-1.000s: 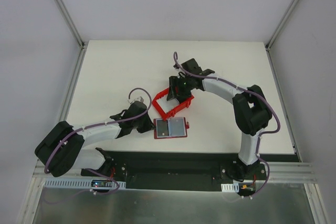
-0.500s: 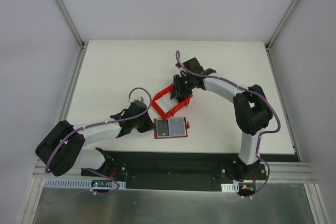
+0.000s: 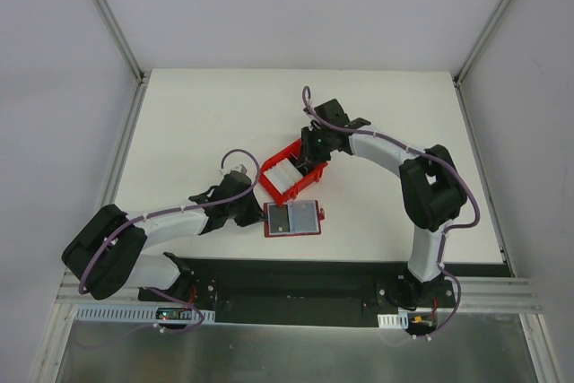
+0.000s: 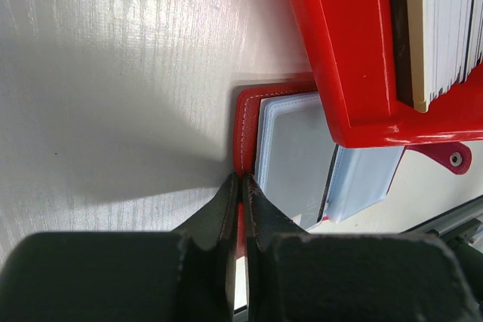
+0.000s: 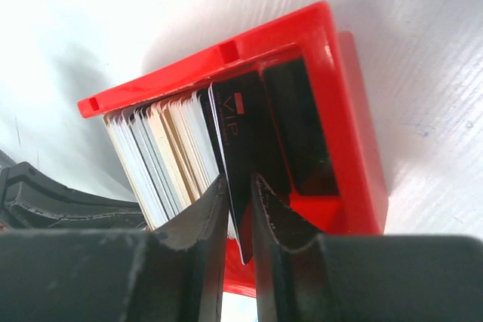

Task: Put the credit cards into the card holder
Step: Pick up the credit card from the storage box.

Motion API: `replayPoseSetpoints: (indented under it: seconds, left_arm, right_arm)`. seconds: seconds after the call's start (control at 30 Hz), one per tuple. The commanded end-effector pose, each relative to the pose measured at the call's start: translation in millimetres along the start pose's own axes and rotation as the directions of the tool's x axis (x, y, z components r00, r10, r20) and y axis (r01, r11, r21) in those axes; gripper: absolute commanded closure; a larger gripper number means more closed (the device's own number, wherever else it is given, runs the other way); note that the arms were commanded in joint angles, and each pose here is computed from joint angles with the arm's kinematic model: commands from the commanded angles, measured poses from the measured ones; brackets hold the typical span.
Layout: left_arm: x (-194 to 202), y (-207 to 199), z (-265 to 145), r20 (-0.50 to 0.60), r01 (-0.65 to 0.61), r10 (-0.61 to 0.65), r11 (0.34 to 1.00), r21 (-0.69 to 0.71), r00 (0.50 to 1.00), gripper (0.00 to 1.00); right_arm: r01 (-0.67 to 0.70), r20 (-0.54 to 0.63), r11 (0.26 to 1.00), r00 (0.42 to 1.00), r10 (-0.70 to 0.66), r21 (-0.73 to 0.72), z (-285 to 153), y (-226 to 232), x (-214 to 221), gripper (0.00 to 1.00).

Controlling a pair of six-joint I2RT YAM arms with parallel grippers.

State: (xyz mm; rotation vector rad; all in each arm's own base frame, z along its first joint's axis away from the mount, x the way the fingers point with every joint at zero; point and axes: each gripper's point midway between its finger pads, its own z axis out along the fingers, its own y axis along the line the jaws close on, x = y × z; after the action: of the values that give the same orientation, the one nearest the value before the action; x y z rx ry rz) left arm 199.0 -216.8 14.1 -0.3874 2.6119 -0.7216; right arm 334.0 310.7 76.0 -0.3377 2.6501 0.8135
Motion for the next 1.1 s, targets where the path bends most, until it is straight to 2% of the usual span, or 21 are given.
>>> replayPoseSetpoints:
  seconds: [0.0,0.07,0.2,0.33,0.5,0.7,1.07]
  left_arm:
    - [5,19,0,-0.023,-0.024,0.022,0.998,-0.065,0.999,1.00]
    - [6,20,0,-0.024,-0.025,0.024,0.998,-0.064,0.999,1.00]
    - [8,22,0,-0.027,-0.023,0.022,0.998,-0.065,0.999,1.00]
    - [8,23,-1,-0.027,-0.023,0.022,0.998,-0.065,0.999,1.00]
    - [8,22,-1,-0.026,-0.025,0.023,0.998,-0.064,0.999,1.00]
    - [6,20,0,-0.026,-0.030,0.028,0.998,-0.061,0.999,1.00]
    - [4,16,2,-0.034,-0.041,0.039,0.997,-0.060,0.999,1.00]
  right_arm:
    - [-0.001,0.078,1.000,0.997,0.000,0.017,-19,0,-21,0.80]
    - [-0.003,0.072,1.000,0.997,0.002,0.024,-17,-4,-24,0.75]
    - [0.019,0.062,0.997,0.998,-0.024,0.079,-20,-11,-26,0.57]
    - [0.040,0.093,0.998,0.995,-0.045,0.058,-31,-4,-29,0.55]
    - [0.084,0.131,0.995,0.988,-0.078,-0.047,-40,18,-33,0.51]
    - [0.101,0.072,0.987,0.993,-0.092,-0.128,-29,29,-23,0.46]
    - [0.101,-0.016,0.984,0.994,-0.105,-0.147,4,28,-17,0.34]
